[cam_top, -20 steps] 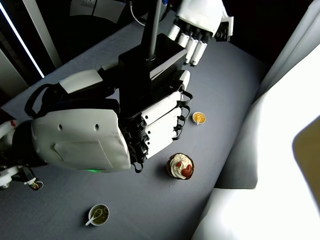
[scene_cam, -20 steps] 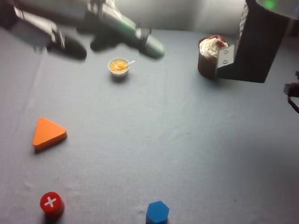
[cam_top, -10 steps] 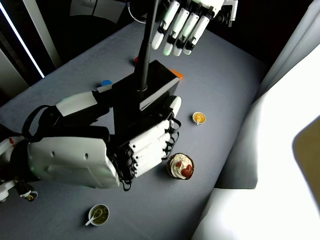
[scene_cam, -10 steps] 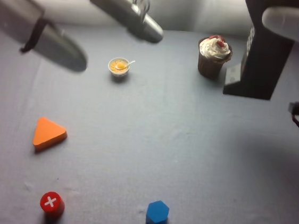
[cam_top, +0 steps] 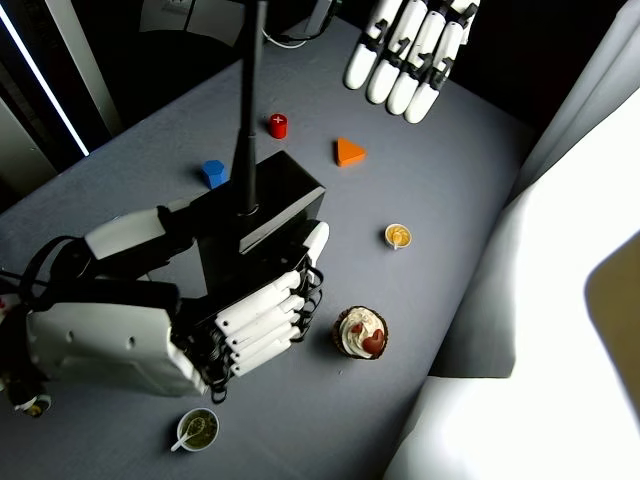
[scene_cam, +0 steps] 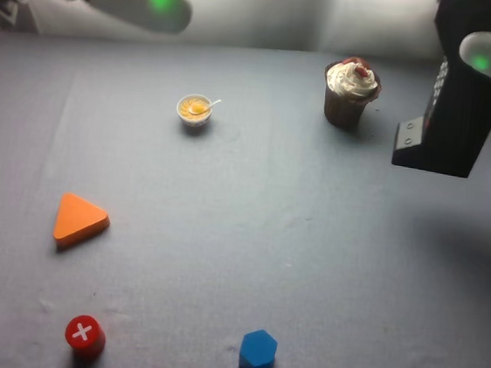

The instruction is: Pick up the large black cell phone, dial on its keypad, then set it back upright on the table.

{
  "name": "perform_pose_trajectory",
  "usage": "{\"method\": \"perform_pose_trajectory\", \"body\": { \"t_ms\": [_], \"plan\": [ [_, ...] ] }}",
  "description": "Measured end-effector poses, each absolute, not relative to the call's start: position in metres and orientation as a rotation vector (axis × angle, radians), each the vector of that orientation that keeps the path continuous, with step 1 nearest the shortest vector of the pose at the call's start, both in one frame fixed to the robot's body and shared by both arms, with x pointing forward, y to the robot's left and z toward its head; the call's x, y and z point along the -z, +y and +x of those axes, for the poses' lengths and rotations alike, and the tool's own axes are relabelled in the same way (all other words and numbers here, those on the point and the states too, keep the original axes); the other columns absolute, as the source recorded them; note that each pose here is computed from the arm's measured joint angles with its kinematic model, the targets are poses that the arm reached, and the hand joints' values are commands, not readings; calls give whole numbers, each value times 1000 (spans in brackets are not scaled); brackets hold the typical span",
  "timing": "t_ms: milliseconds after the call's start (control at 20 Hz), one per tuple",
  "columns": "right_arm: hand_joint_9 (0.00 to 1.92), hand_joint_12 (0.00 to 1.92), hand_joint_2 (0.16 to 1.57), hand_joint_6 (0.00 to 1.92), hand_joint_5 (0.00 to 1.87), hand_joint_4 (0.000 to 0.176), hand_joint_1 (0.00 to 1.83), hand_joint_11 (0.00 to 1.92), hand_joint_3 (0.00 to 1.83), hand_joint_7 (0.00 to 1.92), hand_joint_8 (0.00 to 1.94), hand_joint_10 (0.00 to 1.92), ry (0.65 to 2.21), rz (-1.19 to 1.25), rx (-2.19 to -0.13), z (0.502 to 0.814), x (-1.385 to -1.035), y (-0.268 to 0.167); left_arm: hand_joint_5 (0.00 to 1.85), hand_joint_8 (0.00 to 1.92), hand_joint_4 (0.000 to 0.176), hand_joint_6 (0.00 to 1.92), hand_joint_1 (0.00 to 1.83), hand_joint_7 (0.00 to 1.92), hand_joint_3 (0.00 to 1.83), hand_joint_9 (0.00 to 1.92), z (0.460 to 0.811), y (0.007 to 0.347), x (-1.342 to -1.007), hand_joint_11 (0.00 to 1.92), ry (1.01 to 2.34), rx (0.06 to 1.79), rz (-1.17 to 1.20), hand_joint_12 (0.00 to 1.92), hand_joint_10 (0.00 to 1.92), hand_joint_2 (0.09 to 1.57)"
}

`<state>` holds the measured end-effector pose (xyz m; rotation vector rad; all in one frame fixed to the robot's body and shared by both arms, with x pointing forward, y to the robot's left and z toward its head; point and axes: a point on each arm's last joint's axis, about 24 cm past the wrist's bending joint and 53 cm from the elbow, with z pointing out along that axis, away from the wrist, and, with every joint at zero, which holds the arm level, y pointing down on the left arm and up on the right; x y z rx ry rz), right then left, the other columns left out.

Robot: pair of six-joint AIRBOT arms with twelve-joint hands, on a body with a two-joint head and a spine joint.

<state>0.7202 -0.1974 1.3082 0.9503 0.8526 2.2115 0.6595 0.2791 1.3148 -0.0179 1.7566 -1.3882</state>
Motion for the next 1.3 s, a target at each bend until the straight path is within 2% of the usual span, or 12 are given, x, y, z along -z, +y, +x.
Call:
{"method": "perform_pose_trajectory", "body": {
  "t_ms": [150,200,350,750,800,850,900,950,1050,1150,1200,1300],
  "plan": [
    [885,1613,1132,910,935,0,1483,781,0,840,1106,1182,869,963,-2197,719,-1295,-199,101,9,8,8,0,141,0,127,672,292,-1312,0,1771,1439,-224,337,5,1080],
    [874,1350,1138,945,940,0,1390,775,1,864,1110,1304,876,966,-2196,718,-1291,-197,103,6,11,6,0,146,0,125,676,298,-1310,0,1777,1459,-309,320,3,1082],
    [882,1180,1129,945,958,0,1369,805,0,918,1012,1317,871,972,-2195,720,-1285,-196,82,0,10,0,0,126,0,109,681,304,-1305,0,1791,1485,-429,294,0,1085],
    [874,1203,1142,845,976,0,1367,854,1,833,1208,1329,862,970,-2193,729,-1274,-191,102,0,10,0,0,126,1,114,682,309,-1284,0,1869,1507,-603,260,0,1094],
    [890,1541,1132,815,961,0,1461,793,0,842,1154,1211,863,973,-2198,729,-1273,-188,96,0,11,0,0,120,0,114,682,308,-1282,0,1879,1495,-597,253,1,1093],
    [901,1604,1127,784,967,0,1480,794,0,847,1135,1178,869,973,-2203,728,-1270,-186,95,0,14,0,0,116,1,112,681,307,-1281,0,1883,1496,-595,249,1,1094],
    [889,1348,1141,879,930,0,1389,756,4,847,1197,1294,869,974,-2203,728,-1268,-185,110,6,13,6,0,132,4,125,681,307,-1281,0,1883,1498,-599,251,6,1101],
    [870,1272,1157,904,905,0,1369,774,1,823,1254,1357,876,974,-2204,728,-1266,-183,114,7,14,7,0,135,6,125,682,308,-1278,0,1890,1514,-650,250,6,1107],
    [890,1229,1155,933,884,0,1366,836,0,840,1233,1345,895,970,-2199,727,-1260,-182,86,1,6,2,0,85,4,65,681,310,-1270,0,1925,1481,-663,100,1,1117],
    [940,1160,1135,883,917,0,1374,921,0,876,1182,1264,916,968,-2193,725,-1252,-179,124,3,3,5,0,120,1,95,680,311,-1264,0,1951,1456,-656,165,4,1109],
    [950,1467,1118,824,932,0,1468,848,6,851,1168,1144,917,970,-2194,725,-1250,-179,136,2,8,3,0,128,0,109,680,311,-1264,0,1951,1455,-658,219,3,1105],
    [936,1553,1119,787,947,0,1489,831,0,845,1154,1152,916,957,-2204,723,-1250,-176,157,3,10,3,0,147,0,136,678,308,-1264,0,1951,1488,-693,329,4,1096]
  ]
}}
